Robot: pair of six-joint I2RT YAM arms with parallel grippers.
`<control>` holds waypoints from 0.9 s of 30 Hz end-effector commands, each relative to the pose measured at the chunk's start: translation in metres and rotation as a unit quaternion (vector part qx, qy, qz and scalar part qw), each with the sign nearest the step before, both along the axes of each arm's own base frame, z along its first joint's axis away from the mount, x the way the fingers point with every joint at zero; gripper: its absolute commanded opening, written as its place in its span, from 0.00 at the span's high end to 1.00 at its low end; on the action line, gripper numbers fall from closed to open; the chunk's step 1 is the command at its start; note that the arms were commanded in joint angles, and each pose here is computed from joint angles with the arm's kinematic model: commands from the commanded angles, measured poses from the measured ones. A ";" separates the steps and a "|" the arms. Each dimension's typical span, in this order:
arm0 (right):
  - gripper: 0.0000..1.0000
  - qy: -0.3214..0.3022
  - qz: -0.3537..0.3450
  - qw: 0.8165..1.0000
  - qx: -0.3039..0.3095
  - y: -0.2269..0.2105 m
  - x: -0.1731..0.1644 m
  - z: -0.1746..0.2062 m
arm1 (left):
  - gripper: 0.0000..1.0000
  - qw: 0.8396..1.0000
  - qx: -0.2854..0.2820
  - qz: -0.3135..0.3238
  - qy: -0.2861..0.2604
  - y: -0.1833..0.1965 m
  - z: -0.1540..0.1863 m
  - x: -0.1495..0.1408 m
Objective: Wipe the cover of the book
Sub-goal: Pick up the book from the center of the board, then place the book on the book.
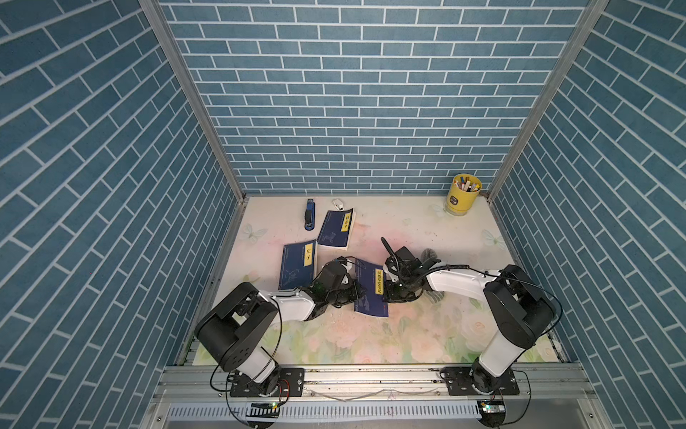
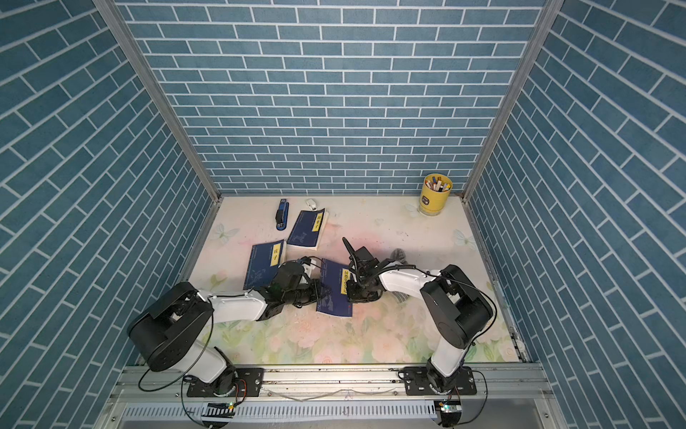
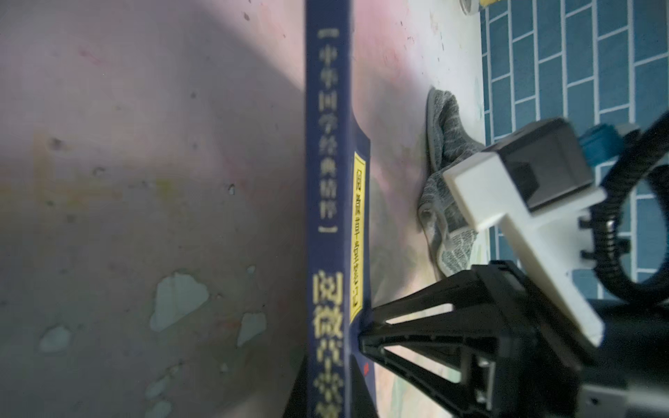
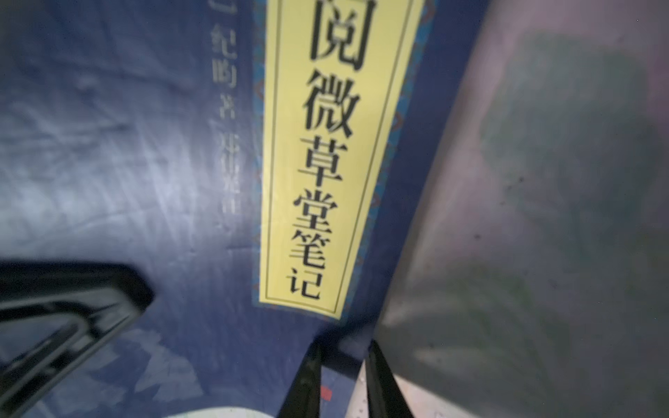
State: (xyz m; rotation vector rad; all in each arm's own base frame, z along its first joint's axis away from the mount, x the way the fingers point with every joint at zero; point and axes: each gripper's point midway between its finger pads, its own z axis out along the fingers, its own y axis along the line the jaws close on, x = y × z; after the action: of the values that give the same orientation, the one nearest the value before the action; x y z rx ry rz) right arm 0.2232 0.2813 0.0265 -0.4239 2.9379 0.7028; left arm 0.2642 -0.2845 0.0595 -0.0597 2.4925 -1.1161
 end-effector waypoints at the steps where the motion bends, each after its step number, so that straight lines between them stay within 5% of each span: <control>1: 0.72 -0.029 0.013 0.999 -0.011 0.004 0.012 0.007 | 1.00 0.999 0.040 -0.009 -0.030 0.014 0.017 0.012; 12: 0.49 -0.124 0.006 0.991 0.044 0.014 0.074 0.069 | 1.00 0.993 0.097 0.020 -0.058 0.094 0.077 0.051; 27: 0.44 -0.124 0.033 0.989 0.072 0.022 0.076 0.065 | 1.00 0.989 0.103 0.101 -0.041 0.218 0.133 0.080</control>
State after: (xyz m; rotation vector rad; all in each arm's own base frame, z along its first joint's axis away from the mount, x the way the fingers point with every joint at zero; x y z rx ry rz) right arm 0.2970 0.2980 0.0887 -0.4916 2.6749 0.7659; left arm 0.3570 -0.0805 0.1958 -0.1941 2.4054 -0.7464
